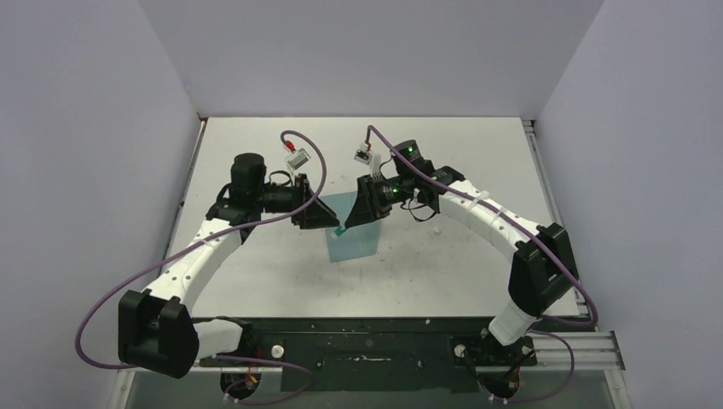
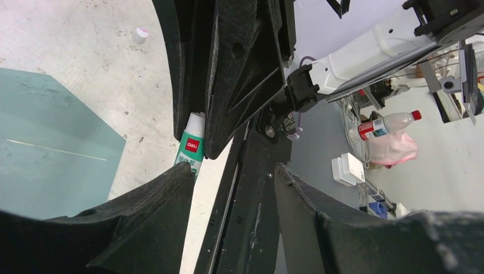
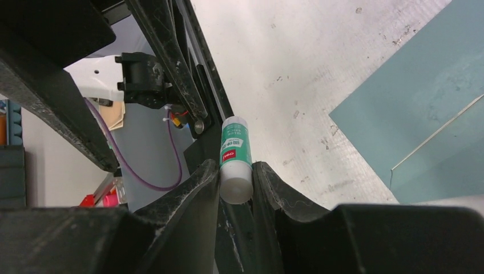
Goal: Place the letter into the envelope and seal it
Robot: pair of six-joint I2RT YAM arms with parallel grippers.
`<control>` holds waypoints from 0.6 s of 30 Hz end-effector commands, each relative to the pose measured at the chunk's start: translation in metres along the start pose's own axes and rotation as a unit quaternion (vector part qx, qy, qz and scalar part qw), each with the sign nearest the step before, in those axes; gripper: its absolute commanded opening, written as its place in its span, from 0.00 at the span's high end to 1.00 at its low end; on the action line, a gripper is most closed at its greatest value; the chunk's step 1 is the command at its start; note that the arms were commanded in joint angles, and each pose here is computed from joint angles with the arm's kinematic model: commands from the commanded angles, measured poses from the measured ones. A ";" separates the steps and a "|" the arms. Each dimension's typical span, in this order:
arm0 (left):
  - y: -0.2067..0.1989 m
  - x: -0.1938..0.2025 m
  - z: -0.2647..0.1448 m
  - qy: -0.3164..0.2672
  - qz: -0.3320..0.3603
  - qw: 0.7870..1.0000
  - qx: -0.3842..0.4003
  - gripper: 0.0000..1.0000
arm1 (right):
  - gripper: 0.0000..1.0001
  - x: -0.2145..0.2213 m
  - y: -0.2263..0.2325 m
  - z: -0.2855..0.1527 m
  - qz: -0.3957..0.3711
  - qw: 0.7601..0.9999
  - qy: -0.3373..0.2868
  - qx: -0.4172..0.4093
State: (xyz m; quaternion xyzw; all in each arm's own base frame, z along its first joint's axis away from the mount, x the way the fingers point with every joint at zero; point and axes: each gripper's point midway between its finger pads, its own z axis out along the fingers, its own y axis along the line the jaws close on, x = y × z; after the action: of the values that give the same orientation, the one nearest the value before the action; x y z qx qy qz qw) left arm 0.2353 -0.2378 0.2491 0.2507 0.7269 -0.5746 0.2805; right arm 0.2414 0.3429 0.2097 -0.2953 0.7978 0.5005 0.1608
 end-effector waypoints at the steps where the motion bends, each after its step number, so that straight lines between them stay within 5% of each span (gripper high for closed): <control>1: -0.010 0.005 -0.001 0.009 0.034 0.999 0.032 0.48 | 0.95 -0.019 0.027 -0.008 -0.051 0.997 -0.018 -0.048; 18: -0.011 0.022 0.012 0.048 0.023 0.998 0.044 0.64 | 0.95 -0.023 0.059 -0.018 -0.053 0.991 -0.026 -0.118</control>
State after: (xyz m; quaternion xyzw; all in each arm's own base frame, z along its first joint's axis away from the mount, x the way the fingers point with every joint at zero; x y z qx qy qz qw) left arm 0.2229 -0.2465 0.2333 0.2785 0.7233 -0.5785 0.2542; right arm 0.2228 0.3490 0.2330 -0.3114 0.7573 0.5600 0.1261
